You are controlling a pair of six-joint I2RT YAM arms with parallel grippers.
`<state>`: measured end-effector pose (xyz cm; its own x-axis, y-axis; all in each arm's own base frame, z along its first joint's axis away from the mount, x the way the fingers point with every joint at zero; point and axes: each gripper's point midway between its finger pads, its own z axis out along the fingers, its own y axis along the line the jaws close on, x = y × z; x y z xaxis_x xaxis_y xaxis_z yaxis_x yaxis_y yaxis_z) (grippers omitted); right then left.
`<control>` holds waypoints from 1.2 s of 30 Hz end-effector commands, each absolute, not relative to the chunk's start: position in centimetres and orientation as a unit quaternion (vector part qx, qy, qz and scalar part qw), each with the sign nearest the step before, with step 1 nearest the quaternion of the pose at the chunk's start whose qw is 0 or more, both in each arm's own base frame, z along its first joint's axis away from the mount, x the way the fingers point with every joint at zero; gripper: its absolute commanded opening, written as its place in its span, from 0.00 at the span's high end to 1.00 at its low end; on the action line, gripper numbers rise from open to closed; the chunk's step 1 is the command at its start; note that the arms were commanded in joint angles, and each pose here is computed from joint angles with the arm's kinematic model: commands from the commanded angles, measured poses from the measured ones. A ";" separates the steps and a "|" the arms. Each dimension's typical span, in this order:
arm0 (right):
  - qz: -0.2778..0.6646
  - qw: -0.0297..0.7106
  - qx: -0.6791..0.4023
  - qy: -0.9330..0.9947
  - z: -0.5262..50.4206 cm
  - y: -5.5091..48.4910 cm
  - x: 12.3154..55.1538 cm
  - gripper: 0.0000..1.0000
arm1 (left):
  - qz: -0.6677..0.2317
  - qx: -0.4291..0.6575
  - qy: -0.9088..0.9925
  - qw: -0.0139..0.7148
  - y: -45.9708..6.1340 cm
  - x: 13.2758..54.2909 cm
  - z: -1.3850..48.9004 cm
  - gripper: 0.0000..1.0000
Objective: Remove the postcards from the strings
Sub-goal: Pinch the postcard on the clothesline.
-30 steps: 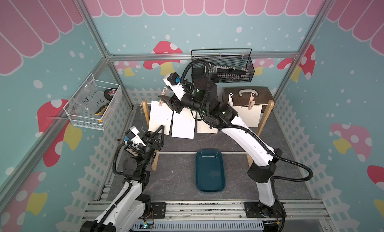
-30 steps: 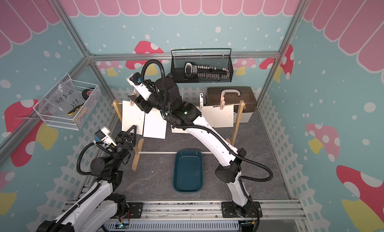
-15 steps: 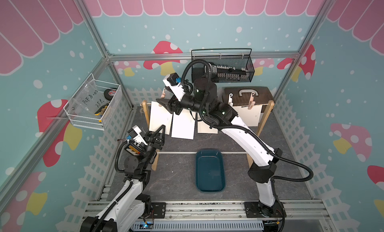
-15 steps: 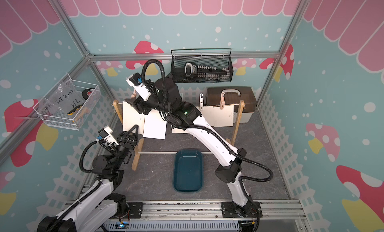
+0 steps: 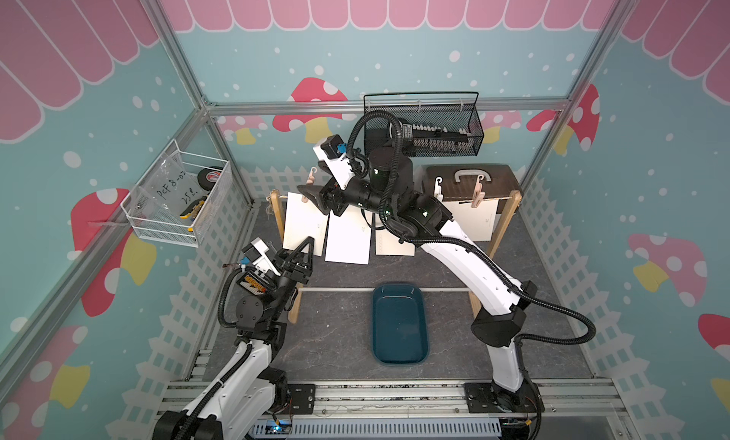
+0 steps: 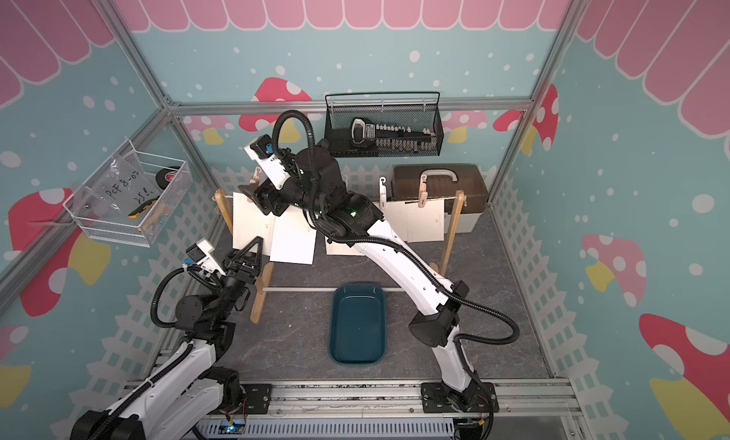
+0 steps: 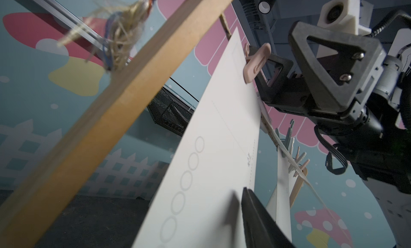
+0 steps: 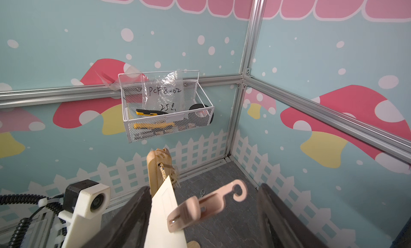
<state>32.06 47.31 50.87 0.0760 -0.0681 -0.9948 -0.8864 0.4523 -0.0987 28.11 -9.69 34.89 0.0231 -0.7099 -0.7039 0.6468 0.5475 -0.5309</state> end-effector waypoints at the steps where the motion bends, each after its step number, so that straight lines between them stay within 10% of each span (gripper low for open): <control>1: 0.347 0.607 -0.402 0.592 50.9 47.7 32.0 0.26 | -0.481 -0.018 0.497 0.721 -9.9 27.4 35.9 0.49; 36: 0.374 0.588 -0.457 0.552 50.9 48.4 29.6 0.44 | -0.481 0.001 0.490 0.727 -10.2 26.9 36.2 0.53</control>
